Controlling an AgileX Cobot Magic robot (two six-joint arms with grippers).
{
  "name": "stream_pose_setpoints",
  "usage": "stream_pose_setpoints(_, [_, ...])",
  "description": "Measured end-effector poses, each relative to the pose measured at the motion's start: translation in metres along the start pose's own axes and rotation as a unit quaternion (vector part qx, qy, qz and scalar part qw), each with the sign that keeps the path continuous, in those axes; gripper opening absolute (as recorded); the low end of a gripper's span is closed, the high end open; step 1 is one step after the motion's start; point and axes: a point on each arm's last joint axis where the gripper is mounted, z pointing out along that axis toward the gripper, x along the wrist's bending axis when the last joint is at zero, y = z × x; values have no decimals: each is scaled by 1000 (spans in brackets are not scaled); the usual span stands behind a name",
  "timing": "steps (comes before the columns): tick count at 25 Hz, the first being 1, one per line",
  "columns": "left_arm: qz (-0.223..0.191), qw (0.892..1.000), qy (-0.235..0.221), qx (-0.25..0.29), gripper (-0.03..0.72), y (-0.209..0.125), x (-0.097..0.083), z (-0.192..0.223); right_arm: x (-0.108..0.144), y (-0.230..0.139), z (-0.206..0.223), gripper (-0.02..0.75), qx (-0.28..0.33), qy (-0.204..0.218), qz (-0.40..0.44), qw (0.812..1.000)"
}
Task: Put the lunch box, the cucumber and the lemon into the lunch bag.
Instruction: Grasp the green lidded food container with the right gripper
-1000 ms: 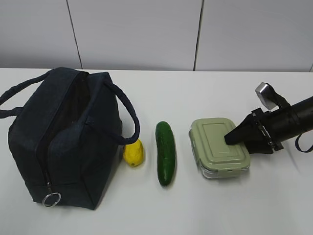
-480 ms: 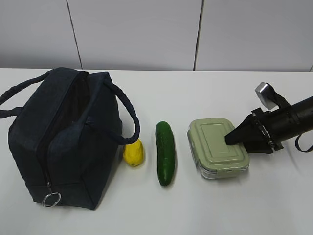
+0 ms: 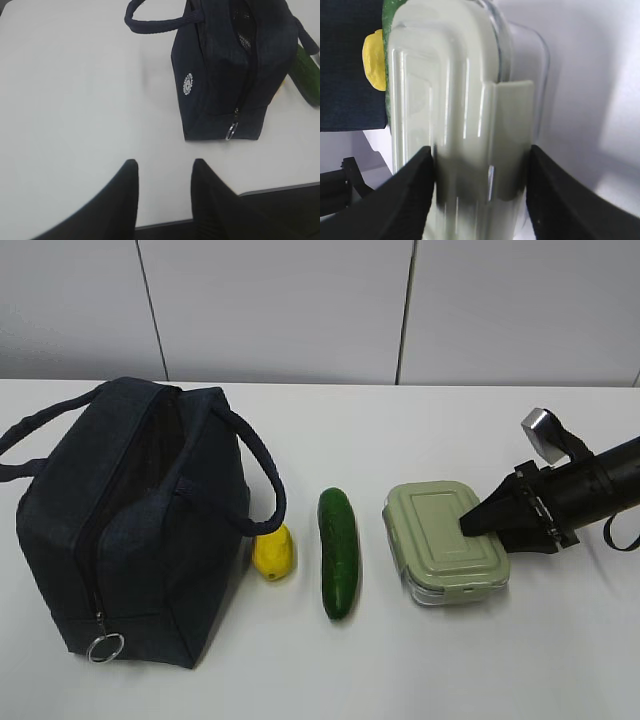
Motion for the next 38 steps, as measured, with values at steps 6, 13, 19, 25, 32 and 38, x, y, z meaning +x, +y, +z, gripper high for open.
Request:
stream_pose_setpoints(6, [0,1000,0,0,239,0,0,0,0,0,0,425,0,0,0,1000])
stream_pose_setpoints(13, [0,1000,0,0,239,0,0,0,0,0,0,424,1,-1,-2,1000])
stream_pose_setpoints(19, [0,1000,0,0,239,0,0,0,0,-1,0,402,3,3,-2,1000])
stream_pose_setpoints(25, [0,1000,0,0,239,0,0,0,0,-1,0,398,4,2,-2,1000])
stream_pose_setpoints(32, [0,1000,0,0,239,0,0,0,0,-1,0,394,4,2,-2,1000])
stream_pose_setpoints(38, [0,1000,0,0,239,0,0,0,0,-1,0,392,4,2,-2,1000])
